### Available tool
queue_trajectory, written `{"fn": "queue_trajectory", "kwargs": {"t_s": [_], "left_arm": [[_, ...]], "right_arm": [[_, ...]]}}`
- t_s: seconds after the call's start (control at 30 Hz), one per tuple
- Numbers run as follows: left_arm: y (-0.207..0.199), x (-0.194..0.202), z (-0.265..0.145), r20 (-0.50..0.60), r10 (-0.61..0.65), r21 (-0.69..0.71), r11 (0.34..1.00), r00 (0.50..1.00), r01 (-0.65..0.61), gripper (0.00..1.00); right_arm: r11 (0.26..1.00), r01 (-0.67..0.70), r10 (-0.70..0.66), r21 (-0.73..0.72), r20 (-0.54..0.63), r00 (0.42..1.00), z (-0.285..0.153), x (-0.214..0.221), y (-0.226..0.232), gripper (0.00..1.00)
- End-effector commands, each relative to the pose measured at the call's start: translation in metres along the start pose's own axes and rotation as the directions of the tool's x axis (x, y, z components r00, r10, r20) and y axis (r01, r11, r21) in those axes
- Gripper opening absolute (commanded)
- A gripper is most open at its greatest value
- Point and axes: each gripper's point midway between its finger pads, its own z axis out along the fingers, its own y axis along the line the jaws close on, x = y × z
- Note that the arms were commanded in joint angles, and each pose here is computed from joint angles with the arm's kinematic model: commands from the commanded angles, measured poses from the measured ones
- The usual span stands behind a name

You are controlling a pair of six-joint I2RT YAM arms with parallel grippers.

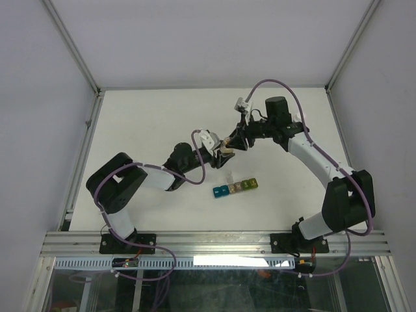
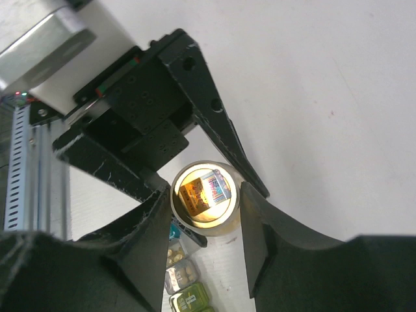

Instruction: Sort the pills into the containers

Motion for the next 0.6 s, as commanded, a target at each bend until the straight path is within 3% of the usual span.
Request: {"fn": "queue_trajectory", "kwargs": {"t_s": [0.0,0.07,0.1,0.23,0.27,0.43,0.57], "left_arm": [[0.051,-0.056,0.008,0.099,0.107,-0.274,0.959,0.989,-0.076,0.00],[0.051,-0.052,0.010,0.083,0.098,-0.274,0.959,0.992,-0.072,0.00],[0.049,-0.050,0.012,0.074,0.100,-0.257,0.963,0.992,-0.078,0.00],[0.028,-0.046,0.018,0.068,0.106,-0.115,0.989,0.992,-0.098,0.00],[0.023,-0.046,0.019,0.069,0.101,-0.083,0.992,0.992,-0.096,0.00],[-0.007,-0.051,0.013,0.120,0.100,0.111,0.987,0.988,-0.114,0.00],[-0.044,-0.045,0.006,0.129,0.089,0.361,0.923,0.988,-0.131,0.00]], "right_arm": [[0.976,-0.087,0.093,0.200,-0.017,0.996,-0.001,-0.004,-0.028,0.18],[0.975,-0.073,0.075,0.212,-0.002,0.997,-0.005,-0.010,-0.028,0.20],[0.979,-0.064,0.063,0.191,0.012,0.998,-0.007,-0.015,-0.024,0.27],[0.998,0.012,-0.017,0.055,0.080,0.997,-0.031,-0.042,0.004,0.94],[0.999,0.027,-0.032,0.044,0.104,0.994,-0.042,-0.048,0.009,0.98],[0.980,0.195,-0.197,0.030,0.151,0.969,-0.081,-0.049,0.023,0.99],[0.934,0.352,-0.333,-0.066,0.196,0.922,-0.087,-0.035,0.045,0.99]]}}
